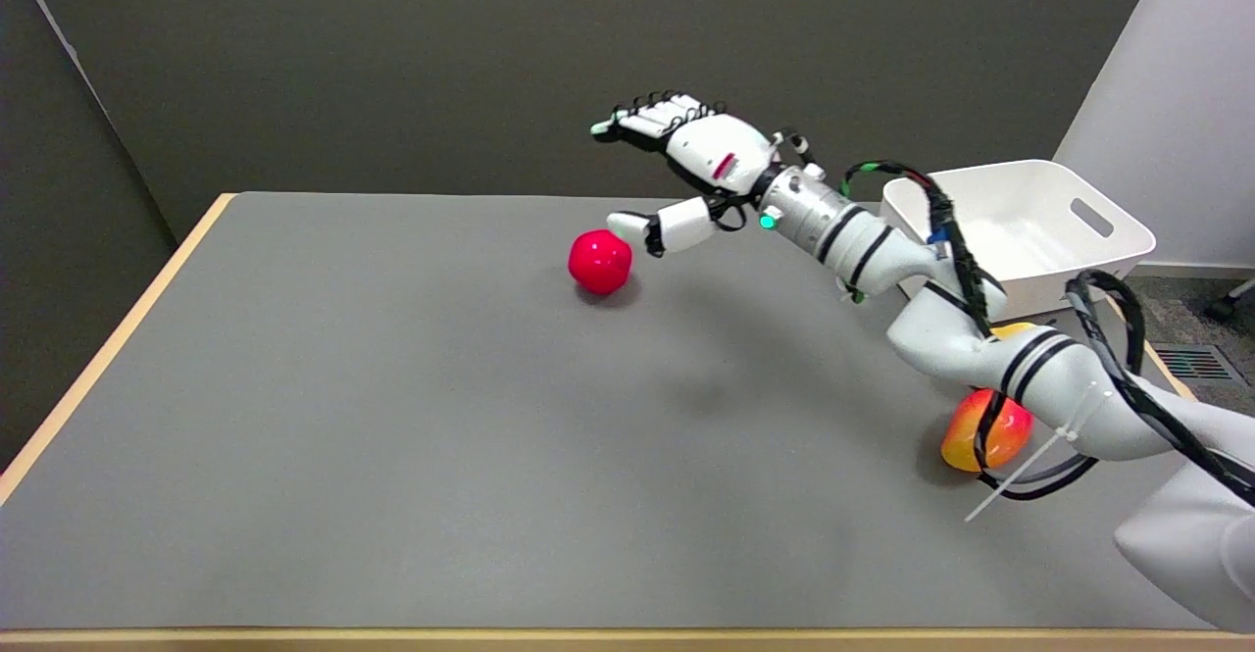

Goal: Pick up the pomegranate.

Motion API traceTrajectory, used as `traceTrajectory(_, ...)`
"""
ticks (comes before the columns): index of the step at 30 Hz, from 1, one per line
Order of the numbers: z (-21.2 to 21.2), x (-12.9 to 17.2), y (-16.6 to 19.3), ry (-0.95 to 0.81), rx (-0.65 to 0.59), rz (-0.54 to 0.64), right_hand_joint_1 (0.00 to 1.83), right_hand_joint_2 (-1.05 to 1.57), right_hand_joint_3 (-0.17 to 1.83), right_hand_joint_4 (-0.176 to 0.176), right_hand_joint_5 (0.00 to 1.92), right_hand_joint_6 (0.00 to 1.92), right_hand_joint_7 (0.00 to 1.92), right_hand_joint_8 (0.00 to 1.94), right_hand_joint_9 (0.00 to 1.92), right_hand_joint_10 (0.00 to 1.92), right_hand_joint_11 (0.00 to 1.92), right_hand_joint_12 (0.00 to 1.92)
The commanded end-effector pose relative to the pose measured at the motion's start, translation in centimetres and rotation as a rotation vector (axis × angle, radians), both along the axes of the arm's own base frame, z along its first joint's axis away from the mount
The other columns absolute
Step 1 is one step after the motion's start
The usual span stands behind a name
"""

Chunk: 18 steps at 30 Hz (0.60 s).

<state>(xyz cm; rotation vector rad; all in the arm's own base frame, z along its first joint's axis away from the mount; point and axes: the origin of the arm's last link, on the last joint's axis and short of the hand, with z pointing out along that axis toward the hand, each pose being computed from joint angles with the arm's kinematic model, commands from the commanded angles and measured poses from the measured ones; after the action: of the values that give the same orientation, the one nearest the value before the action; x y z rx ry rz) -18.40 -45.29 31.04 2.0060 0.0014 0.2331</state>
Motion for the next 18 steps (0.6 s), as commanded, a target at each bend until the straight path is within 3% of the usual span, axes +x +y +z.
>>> traceTrajectory(1,-4.1,-2.3,-2.5,0.172,-0.026,-0.119,0.25,0.58,0.85,0.071,0.19,0.39,0.2,0.27,0.1,0.58,0.03,1.18)
traceTrajectory(18,-6.1,-4.0,-4.8,0.167,-0.042,-0.189,0.25,0.58,0.86,0.077,0.18,0.39,0.19,0.27,0.1,0.57,0.04,1.18)
